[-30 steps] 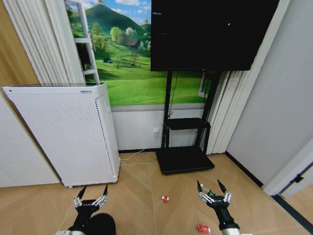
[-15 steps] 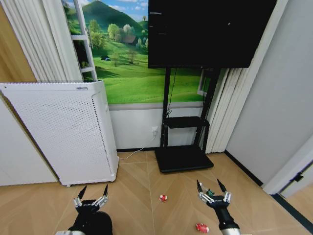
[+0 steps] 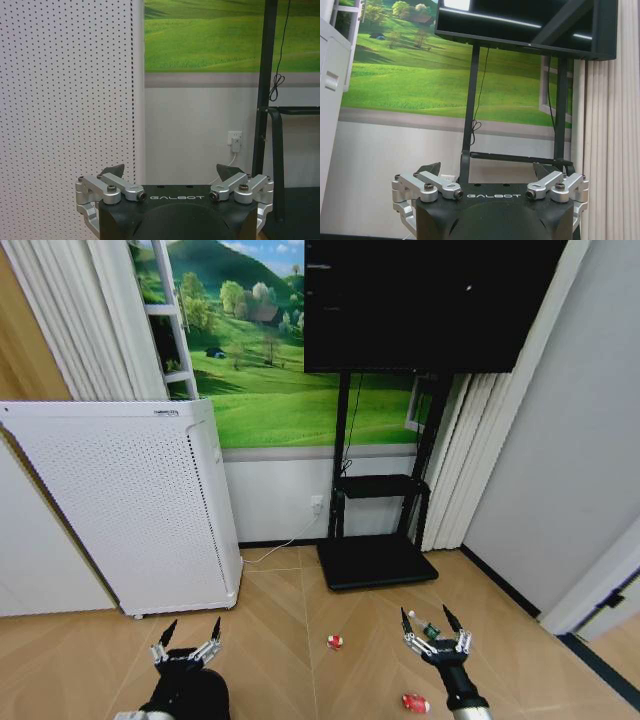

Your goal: Pick up the trash bin and place the garbage on the floor into it.

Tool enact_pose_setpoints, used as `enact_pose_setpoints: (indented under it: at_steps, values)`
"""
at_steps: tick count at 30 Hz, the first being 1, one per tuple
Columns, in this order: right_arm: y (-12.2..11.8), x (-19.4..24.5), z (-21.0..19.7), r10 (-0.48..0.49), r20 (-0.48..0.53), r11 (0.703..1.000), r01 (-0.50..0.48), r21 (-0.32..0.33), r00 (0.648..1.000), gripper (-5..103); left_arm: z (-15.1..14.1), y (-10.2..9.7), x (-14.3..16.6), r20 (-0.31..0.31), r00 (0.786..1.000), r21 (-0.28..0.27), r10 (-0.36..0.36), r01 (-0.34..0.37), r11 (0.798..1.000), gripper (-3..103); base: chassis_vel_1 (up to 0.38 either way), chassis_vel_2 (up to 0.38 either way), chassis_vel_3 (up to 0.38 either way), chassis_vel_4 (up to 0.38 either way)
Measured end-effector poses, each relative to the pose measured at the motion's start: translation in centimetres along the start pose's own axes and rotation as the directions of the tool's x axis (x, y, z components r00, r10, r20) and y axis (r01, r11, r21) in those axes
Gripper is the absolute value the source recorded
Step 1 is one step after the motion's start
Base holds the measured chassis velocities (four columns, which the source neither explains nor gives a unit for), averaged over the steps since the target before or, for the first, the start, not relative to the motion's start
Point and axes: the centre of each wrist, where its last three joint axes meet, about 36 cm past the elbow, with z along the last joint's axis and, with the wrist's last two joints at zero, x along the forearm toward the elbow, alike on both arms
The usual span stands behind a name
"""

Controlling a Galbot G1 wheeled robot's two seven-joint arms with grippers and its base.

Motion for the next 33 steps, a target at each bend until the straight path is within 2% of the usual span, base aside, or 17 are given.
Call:
enact_pose_setpoints:
  at_steps: [17,31,33]
  values:
    - [0.20,-0.04,0.24,0.002,0.008,1.000,-0.002,0.000,1.000,100,0.11,-0.11,0.05,-0.001,1.000,0.003,-0.001,0.001,1.000,100,0.000,0.000,0.000,0.000]
    - [-0.14,-0.44,0.68,0.127,0.016,0.989,-0.128,0.070,0.992,100,0.15,-0.32,0.09,-0.005,1.000,0.006,0.001,-0.001,1.000,100,0.000,0.000,0.000,0.000]
    - [0.22,-0.55,0.77,0.167,0.022,0.982,-0.169,0.081,0.986,100,0.08,-0.33,0.12,-0.009,1.000,0.005,0.002,-0.002,1.000,100,0.000,0.000,0.000,0.000]
